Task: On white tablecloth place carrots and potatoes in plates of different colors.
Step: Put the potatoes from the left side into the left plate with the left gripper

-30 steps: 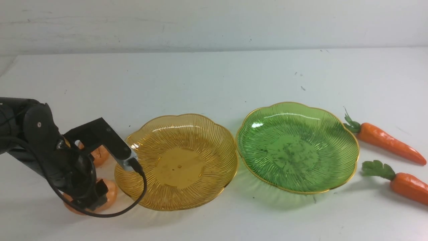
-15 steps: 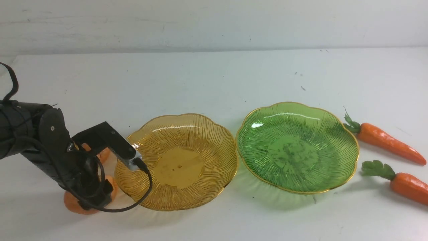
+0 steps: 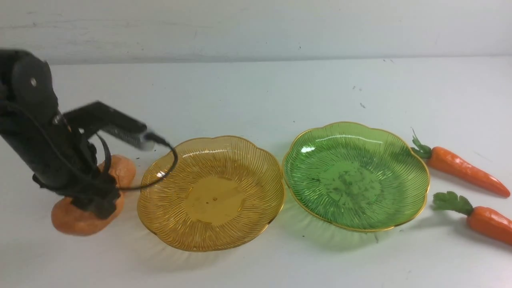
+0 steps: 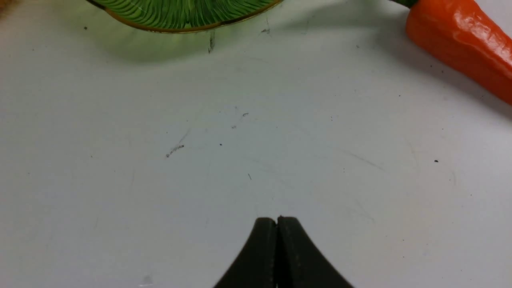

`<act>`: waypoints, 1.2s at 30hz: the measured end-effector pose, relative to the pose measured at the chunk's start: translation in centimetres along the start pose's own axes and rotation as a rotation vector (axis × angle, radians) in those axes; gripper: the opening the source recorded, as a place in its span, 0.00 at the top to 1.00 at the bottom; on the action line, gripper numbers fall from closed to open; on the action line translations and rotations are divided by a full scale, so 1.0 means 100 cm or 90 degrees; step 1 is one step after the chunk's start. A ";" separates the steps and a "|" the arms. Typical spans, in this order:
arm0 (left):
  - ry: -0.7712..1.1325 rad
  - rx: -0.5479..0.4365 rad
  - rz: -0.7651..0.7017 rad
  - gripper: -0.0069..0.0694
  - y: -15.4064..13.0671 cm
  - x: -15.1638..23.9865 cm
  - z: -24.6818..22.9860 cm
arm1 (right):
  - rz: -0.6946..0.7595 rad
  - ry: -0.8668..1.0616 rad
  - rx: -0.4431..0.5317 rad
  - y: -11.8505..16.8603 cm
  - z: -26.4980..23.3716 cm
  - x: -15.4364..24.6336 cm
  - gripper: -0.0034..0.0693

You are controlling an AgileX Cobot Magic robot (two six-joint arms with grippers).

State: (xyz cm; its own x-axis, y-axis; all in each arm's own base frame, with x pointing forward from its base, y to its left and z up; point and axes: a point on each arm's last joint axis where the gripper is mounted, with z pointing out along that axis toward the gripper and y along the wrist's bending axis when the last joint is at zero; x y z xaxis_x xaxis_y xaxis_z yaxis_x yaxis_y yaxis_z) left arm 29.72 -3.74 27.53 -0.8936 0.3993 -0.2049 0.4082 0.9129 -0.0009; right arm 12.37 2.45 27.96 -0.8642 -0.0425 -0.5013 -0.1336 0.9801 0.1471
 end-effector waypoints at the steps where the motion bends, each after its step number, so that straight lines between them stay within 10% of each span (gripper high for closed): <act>1: -0.004 -0.001 -0.005 0.39 0.000 -0.001 -0.002 | 0.000 0.000 0.000 0.000 0.000 0.000 0.97; 7: -0.184 0.157 -0.130 0.39 -0.028 -0.043 -0.016 | 0.000 -0.001 0.000 0.000 0.000 0.000 0.97; 23: -0.119 0.172 -0.104 0.18 -0.033 -0.071 0.071 | 0.001 -0.003 -0.001 0.000 0.000 0.000 0.97; 36: -0.140 0.153 -0.087 0.17 -0.031 -0.072 0.038 | 0.001 -0.003 -0.001 0.000 0.000 0.000 0.97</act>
State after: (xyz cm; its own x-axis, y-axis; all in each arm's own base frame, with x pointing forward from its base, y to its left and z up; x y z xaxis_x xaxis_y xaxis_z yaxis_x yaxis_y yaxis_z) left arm 35.61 -9.73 25.28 -0.8918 0.2235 -0.3933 0.3437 0.9000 -0.2680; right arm 12.40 2.47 27.99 -0.8622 -0.0399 -0.5050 -0.1332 0.9797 0.1499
